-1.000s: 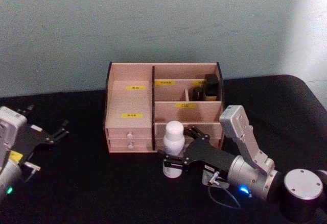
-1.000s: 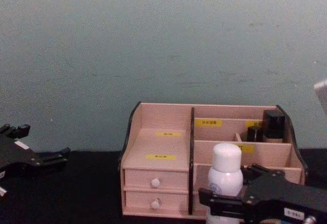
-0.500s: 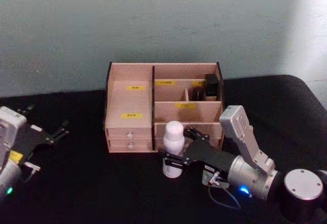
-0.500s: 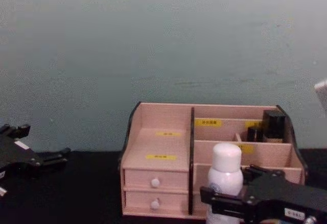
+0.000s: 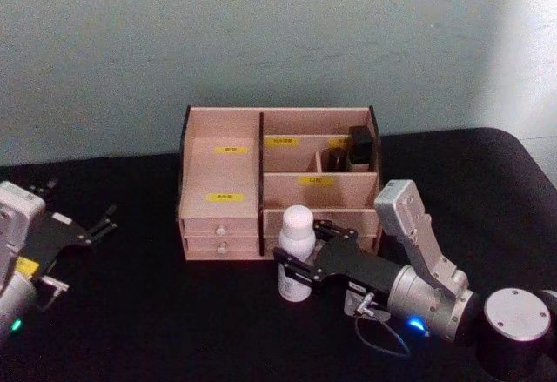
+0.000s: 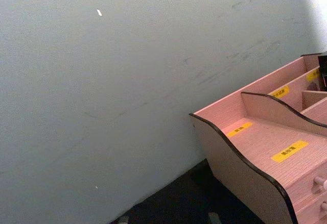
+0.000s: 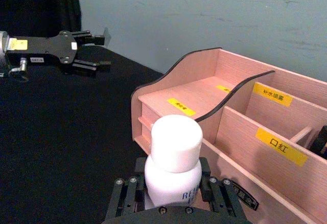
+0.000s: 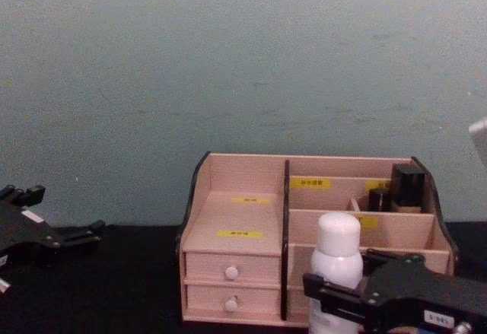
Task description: Pick up the facial cleanser and watermelon frost from the table and place them into the tiered storage box.
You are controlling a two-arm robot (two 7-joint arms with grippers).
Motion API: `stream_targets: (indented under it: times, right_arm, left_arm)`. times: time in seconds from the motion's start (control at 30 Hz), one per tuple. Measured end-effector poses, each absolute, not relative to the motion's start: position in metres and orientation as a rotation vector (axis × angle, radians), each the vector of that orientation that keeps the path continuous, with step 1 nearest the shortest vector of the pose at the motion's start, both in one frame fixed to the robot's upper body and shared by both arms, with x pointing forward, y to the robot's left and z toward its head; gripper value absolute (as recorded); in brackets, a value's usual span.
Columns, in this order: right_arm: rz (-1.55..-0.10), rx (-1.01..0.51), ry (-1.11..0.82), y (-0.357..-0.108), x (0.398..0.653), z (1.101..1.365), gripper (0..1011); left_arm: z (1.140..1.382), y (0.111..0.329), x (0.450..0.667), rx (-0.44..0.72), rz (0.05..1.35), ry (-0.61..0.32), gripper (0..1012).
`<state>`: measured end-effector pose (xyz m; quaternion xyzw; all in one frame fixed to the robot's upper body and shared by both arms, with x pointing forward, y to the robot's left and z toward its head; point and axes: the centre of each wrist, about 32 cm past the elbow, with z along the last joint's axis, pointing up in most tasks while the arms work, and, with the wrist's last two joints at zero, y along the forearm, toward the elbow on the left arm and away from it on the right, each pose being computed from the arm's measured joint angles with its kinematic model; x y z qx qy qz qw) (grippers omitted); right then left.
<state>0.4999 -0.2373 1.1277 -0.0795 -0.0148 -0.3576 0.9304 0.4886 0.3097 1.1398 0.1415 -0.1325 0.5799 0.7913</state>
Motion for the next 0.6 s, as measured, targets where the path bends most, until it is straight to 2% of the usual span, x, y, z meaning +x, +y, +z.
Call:
stream_targets:
  times: [0.37,0.6]
  right_arm:
    - [-0.732,-0.161,-0.031,-0.2374,0.5000,1.1277,590]
    - [-0.674,-0.123,-0.037,-0.2427,0.4999,1.1330,590]
  left_arm:
    - [1.1398,0.3097,0.4886,0.304,1.248,-0.285,1001]
    - [1.1398,0.3097,0.4886,0.304,1.248,-0.285,1001]
